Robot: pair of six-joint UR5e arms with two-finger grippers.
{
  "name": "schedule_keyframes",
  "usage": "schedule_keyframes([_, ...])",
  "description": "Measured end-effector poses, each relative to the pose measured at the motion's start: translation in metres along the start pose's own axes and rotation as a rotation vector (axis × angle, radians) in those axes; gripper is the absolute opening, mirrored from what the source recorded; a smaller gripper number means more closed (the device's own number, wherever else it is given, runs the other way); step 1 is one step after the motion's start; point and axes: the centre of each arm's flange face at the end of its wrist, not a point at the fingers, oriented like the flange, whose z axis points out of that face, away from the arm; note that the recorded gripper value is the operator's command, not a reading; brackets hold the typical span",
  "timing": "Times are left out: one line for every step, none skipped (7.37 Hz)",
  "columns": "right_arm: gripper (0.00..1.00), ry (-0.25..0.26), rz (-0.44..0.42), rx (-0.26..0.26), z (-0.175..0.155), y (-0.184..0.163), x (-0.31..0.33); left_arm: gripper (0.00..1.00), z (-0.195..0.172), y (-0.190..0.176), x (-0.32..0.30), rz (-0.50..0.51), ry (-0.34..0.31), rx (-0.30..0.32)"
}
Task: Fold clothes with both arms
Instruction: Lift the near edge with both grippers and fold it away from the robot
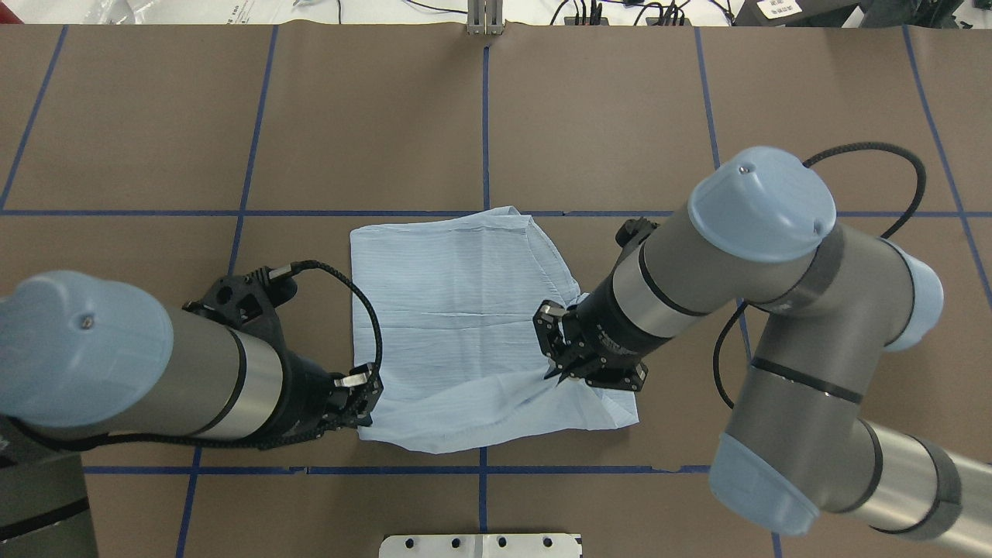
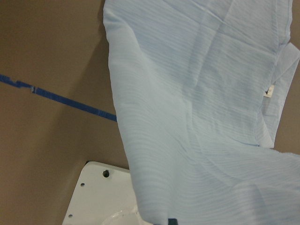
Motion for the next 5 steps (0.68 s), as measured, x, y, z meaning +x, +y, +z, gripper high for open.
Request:
schedule_keyframes([0.00, -0.016, -0.010, 0.037, -0.008, -0.022, -0.014, 0.00, 0.004, -0.025, 0.003, 0.008, -0.009, 0.041])
schedule_keyframes([0.00, -0.019, -0.021, 0.069, -0.010, -0.045, -0.030, 0.00, 0.005, -0.048, 0.005, 0.019, -0.007, 0.077])
schedule_keyframes([0.00, -0.007, -0.028, 0.096, -0.004, -0.068, -0.048, 0.00, 0.010, -0.069, 0.008, 0.021, 0.001, 0.105])
schedule_keyframes([0.00, 0.008, -0.030, 0.116, 0.004, -0.087, -0.069, 0.00, 0.019, -0.087, 0.014, 0.019, 0.013, 0.126])
schedule_keyframes([0.00, 0.019, -0.036, 0.130, 0.013, -0.103, -0.088, 0.00, 0.028, -0.105, 0.018, 0.017, 0.022, 0.144])
